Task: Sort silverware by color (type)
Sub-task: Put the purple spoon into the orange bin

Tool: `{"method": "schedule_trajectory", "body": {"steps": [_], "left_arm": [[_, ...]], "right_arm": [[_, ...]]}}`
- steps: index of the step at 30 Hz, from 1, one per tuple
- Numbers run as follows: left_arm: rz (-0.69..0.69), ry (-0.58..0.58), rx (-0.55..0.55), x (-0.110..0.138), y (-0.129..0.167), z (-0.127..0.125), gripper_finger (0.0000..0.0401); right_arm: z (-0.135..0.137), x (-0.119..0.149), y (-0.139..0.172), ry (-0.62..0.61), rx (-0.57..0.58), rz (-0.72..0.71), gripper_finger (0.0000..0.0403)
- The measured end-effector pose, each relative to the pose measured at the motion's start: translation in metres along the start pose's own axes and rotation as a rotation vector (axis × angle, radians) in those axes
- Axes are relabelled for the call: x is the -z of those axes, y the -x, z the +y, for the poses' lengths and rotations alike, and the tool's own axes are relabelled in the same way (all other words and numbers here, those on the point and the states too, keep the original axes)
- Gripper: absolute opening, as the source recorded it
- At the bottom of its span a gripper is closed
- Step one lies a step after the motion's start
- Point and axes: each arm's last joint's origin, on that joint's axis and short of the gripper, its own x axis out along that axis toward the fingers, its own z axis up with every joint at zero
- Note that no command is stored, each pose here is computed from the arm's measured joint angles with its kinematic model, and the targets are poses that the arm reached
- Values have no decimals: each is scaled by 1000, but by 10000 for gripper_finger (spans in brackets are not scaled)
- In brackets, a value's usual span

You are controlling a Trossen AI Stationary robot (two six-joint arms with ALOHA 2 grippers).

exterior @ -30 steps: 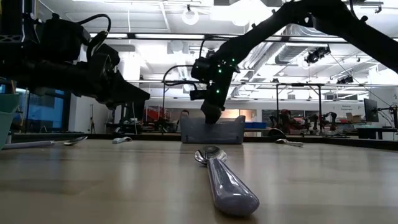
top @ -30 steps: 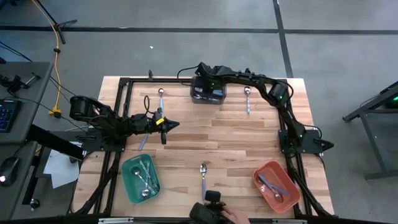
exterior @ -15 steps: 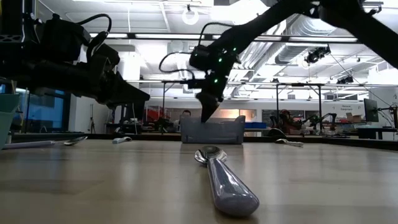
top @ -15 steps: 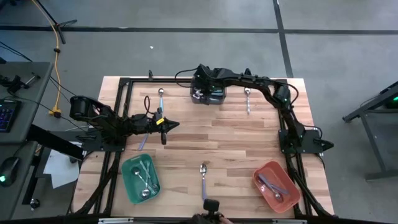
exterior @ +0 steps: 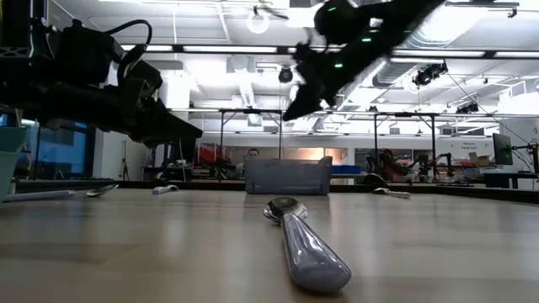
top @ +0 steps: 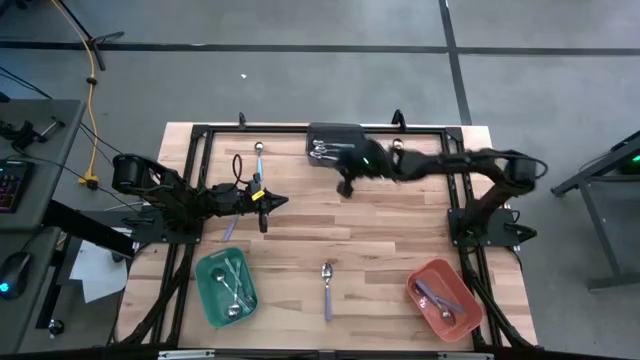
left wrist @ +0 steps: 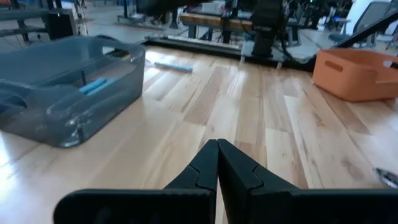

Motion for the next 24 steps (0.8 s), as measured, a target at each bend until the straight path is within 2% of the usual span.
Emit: {"method": "schedule_trajectory", "body": {"steps": [3, 5, 9, 14, 18, 24], "left_arm": [[14, 12, -2, 1, 0, 0, 0], [9, 42, 0, 1, 0, 0, 0], [-4, 92, 12, -2, 2, -5, 0], [73, 129, -5, 1, 6, -10, 1], [183, 166, -35, 1, 9, -12, 1], [401, 123, -88, -19, 9, -16, 1]], "right_arm": [[20, 24, 18, -45, -36, -72, 0], [31, 38, 30, -61, -19, -115, 0], [49, 69, 48, -83, 9, -126, 0], [63, 93, 59, -112, 26, -143, 0], [70, 99, 62, -107, 16, -176, 0], [74, 100, 64, -100, 21, -183, 0]]}}
